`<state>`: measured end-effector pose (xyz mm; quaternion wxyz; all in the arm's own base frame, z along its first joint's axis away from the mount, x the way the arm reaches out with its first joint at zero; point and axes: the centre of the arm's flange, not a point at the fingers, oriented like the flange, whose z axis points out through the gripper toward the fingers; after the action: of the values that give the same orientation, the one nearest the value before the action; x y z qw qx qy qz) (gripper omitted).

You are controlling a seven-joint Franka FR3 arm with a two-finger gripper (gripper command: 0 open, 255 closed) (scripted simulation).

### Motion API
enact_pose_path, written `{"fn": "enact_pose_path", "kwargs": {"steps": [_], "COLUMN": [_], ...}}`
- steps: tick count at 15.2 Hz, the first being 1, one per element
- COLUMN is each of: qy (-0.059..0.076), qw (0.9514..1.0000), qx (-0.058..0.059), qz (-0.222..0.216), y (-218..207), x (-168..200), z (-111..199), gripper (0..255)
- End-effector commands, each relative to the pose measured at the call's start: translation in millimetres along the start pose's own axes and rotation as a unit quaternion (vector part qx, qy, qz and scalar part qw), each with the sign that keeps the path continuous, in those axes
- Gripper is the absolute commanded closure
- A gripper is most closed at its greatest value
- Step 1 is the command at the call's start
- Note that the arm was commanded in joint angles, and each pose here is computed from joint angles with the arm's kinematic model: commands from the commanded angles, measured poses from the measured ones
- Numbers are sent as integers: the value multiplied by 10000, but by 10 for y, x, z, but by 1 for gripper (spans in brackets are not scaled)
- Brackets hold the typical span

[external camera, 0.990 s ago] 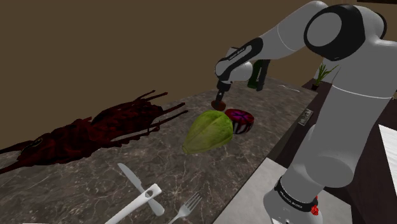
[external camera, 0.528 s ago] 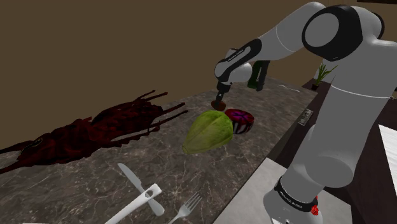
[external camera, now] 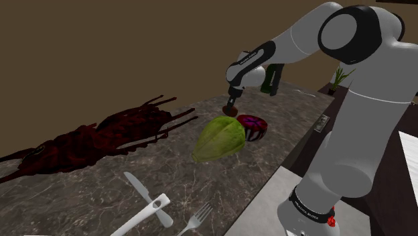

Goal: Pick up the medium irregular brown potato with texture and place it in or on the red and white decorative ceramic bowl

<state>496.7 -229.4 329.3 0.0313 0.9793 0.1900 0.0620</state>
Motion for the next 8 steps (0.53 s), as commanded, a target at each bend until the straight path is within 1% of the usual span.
{"fn": "enact_pose_path", "kwargs": {"steps": [1, 3, 8], "qy": [0, 0, 0], "qw": [10000, 10000, 10000], "qx": [0, 0, 0], "qz": [0, 0, 0], "y": [0, 0, 23], "x": [0, 0, 29], "z": [0, 0, -261], "gripper": [255, 255, 255]}}
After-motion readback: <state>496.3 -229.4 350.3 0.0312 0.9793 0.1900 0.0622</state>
